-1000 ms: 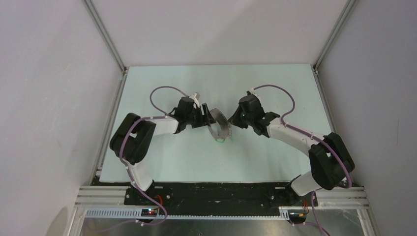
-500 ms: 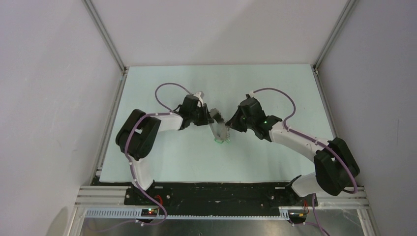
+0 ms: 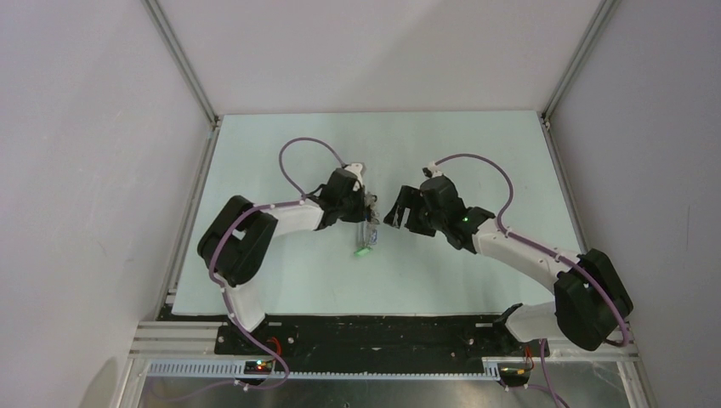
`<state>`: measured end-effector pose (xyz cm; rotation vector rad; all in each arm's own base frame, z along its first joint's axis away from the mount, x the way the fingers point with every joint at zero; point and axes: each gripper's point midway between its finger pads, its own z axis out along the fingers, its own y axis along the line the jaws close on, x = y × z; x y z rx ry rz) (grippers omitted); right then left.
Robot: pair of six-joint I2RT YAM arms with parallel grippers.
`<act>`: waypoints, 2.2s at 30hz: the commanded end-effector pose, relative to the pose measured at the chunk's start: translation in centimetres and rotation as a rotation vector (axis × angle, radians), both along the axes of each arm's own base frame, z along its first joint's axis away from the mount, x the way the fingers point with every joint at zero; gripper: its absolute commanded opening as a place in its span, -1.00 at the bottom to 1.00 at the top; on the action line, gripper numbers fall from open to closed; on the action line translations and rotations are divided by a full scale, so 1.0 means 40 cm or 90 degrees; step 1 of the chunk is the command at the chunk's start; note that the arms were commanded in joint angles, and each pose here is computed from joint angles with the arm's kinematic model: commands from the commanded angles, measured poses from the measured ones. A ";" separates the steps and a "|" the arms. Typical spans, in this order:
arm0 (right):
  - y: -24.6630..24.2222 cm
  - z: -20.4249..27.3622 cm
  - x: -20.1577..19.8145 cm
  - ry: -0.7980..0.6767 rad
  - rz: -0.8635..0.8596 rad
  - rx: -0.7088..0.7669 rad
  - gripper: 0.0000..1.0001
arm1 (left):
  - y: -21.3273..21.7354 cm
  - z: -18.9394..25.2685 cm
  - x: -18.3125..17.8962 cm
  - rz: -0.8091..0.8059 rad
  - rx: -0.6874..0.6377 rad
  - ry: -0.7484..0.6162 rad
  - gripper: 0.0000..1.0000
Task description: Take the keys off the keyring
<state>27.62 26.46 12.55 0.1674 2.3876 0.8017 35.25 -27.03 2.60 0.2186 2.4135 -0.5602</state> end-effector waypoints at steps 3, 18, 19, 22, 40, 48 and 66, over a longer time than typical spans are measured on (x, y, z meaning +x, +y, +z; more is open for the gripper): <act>-0.028 0.081 0.037 -0.123 0.107 -0.006 0.77 | -0.024 0.094 0.012 -0.033 0.058 -0.103 -1.00; 0.102 0.120 0.043 -0.101 0.198 0.044 0.41 | -0.022 0.148 -0.002 -0.030 0.100 -0.168 -1.00; 0.116 0.113 0.036 -0.097 0.205 0.044 0.37 | -0.020 0.155 -0.001 -0.026 0.103 -0.175 -1.00; 0.133 0.089 0.027 -0.084 0.204 0.034 0.28 | -0.015 0.166 -0.003 -0.020 0.103 -0.184 -1.00; 0.054 0.062 0.046 -0.101 0.132 0.033 -1.00 | 0.032 0.331 -0.056 0.011 -0.151 -0.275 0.47; 0.024 0.172 0.006 -0.198 0.194 0.180 -1.00 | 0.019 0.378 -0.090 -0.054 -0.321 -0.257 0.60; 0.003 0.340 -0.075 -0.341 0.231 0.290 -1.00 | -0.094 0.487 -0.202 -0.268 -0.555 -0.239 -0.32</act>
